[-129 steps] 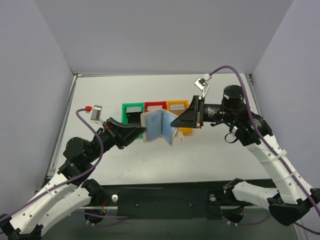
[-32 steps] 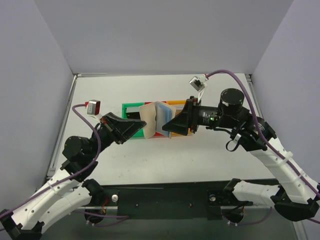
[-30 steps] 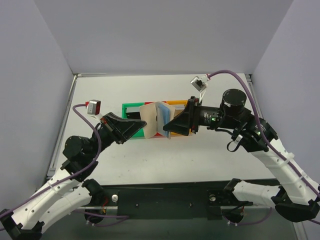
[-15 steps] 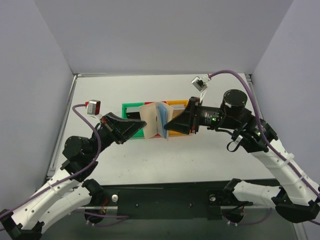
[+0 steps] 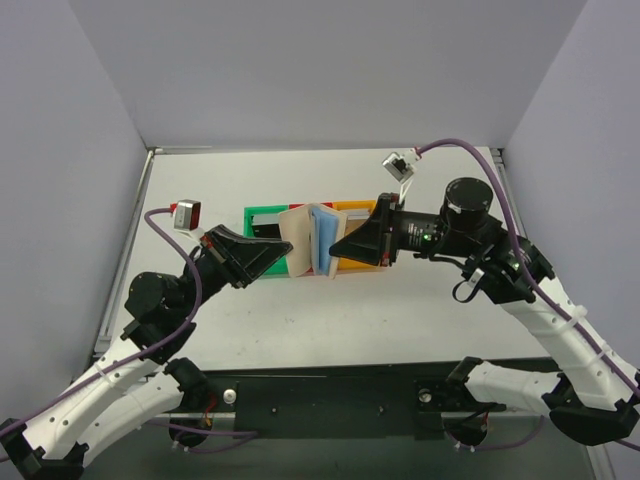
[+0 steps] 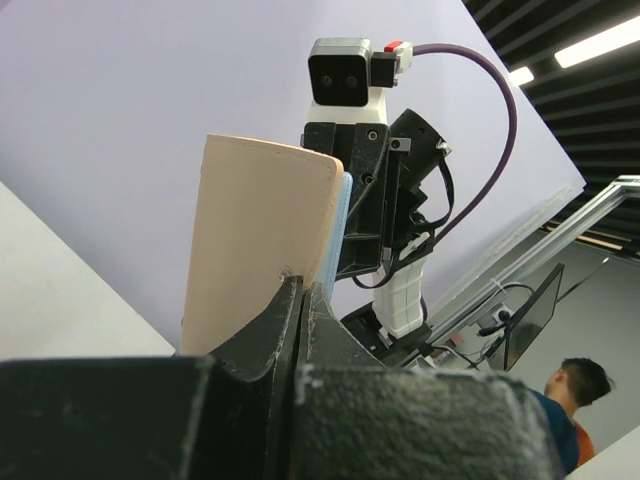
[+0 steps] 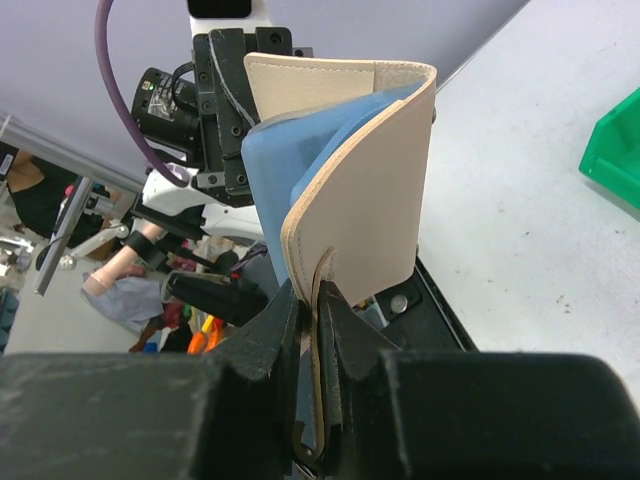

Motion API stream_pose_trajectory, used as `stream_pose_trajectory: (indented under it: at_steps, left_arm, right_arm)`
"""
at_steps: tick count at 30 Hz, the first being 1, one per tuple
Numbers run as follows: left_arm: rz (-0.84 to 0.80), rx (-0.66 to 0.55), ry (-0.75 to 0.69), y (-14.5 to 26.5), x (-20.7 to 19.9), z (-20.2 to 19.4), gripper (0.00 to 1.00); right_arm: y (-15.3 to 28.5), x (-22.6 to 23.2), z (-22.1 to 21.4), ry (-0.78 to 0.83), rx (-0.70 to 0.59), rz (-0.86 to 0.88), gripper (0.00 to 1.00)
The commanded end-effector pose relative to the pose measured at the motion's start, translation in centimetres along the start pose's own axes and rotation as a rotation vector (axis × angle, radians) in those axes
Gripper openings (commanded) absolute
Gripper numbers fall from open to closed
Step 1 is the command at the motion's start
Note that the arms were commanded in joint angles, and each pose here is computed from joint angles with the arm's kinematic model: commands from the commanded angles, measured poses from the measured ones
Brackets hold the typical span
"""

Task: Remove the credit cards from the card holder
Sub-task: Remove the credit card from the card holder.

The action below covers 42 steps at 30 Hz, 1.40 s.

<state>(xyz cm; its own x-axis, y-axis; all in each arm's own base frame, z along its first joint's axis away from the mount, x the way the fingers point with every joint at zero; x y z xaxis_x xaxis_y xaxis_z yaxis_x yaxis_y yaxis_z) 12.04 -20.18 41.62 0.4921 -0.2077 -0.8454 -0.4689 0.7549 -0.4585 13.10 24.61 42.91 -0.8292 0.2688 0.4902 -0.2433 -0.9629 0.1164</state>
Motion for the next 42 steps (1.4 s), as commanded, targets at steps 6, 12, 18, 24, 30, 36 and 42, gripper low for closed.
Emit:
stream_pose_trajectory:
  at_steps: [6, 12, 18, 24, 30, 36, 42]
  left_arm:
    - [0.007, 0.024, 0.006, -0.3, 1.0, -0.4, 0.33]
    - [-0.005, 0.092, 0.022, -0.9, 1.5, -1.1, 0.54]
    - [-0.031, 0.07, 0.014, -0.7, 1.4, -0.9, 0.53]
    - [-0.027, 0.042, -0.015, 0.0, 1.0, -0.4, 0.53]
    - [-0.046, 0.035, -0.017, 0.3, 0.5, -0.3, 0.54]
    - [-0.065, 0.053, -0.016, 0.0, 0.2, -0.4, 0.36]
    - [-0.063, 0.058, -0.028, -0.1, 0.1, -0.4, 0.16]
  right_arm:
    - [0.9, 0.7, 1.2, 0.081, 0.041, -0.033, 0.0]
    - [0.9, 0.1, 0.5, 0.099, 0.146, -0.101, 0.0]
    - [0.8, -0.9, -0.2, 0.106, 0.188, -0.174, 0.0]
    - [1.8, -0.7, 0.2, 0.122, 0.156, -0.185, 0.0]
    - [2.0, -0.5, 0.1, 0.113, 0.157, -0.173, 0.0]
    - [2.1, -0.4, 0.1, 0.111, 0.15, -0.169, 0.0]
    - [1.9, -0.4, 0.0, 0.104, 0.149, -0.159, 0.0]
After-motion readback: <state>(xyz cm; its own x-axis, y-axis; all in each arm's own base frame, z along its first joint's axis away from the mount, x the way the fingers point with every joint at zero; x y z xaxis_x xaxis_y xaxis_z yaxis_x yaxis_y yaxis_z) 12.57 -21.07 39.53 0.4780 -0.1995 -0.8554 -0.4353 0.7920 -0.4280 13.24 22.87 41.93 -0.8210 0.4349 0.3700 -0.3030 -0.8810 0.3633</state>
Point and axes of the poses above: each gripper's point midway between its finger pads, its own y axis back along the fingers, its own x axis along the line the jaws close on, z = x × y, the point moved 5 cm from there along y, back along the fingers, and after that the axes turned 13 degrees about y, right-handed, at the moved point
